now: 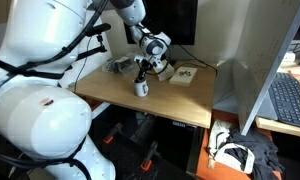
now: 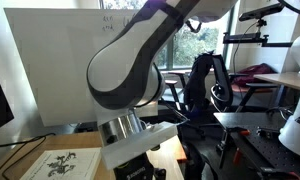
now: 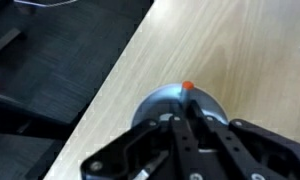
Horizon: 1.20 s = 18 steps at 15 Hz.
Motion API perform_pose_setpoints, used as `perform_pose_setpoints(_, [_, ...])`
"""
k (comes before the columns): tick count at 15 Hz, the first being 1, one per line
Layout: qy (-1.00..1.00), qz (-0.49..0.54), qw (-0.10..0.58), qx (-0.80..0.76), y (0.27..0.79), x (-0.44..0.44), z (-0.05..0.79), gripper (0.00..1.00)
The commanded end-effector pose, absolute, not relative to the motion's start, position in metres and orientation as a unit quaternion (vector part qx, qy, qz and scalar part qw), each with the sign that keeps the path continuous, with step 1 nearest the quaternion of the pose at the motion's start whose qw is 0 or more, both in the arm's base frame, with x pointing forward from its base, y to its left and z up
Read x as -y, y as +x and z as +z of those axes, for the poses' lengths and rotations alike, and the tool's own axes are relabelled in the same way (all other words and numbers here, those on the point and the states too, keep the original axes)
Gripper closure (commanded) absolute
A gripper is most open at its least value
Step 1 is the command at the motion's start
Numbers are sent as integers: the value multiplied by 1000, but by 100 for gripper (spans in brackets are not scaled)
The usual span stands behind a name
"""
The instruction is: Remove the orange pen from the white mug and put it on the table
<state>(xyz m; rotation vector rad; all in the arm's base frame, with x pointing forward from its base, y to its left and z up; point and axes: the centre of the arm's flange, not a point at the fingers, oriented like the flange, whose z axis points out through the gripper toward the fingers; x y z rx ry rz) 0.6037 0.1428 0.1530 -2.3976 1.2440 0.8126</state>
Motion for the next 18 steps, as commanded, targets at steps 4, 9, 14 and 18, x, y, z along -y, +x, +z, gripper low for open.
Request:
perform_pose_setpoints(4, [-833, 310, 240, -390, 584, -129, 212, 97])
perform_pose_setpoints(9, [-847, 273, 261, -375, 554, -113, 274, 97])
perform_pose_setpoints(14, [-845, 238, 202, -435, 537, -89, 304, 97])
perform_pose_setpoints(18, [-830, 190, 135, -506, 557, -57, 278, 97])
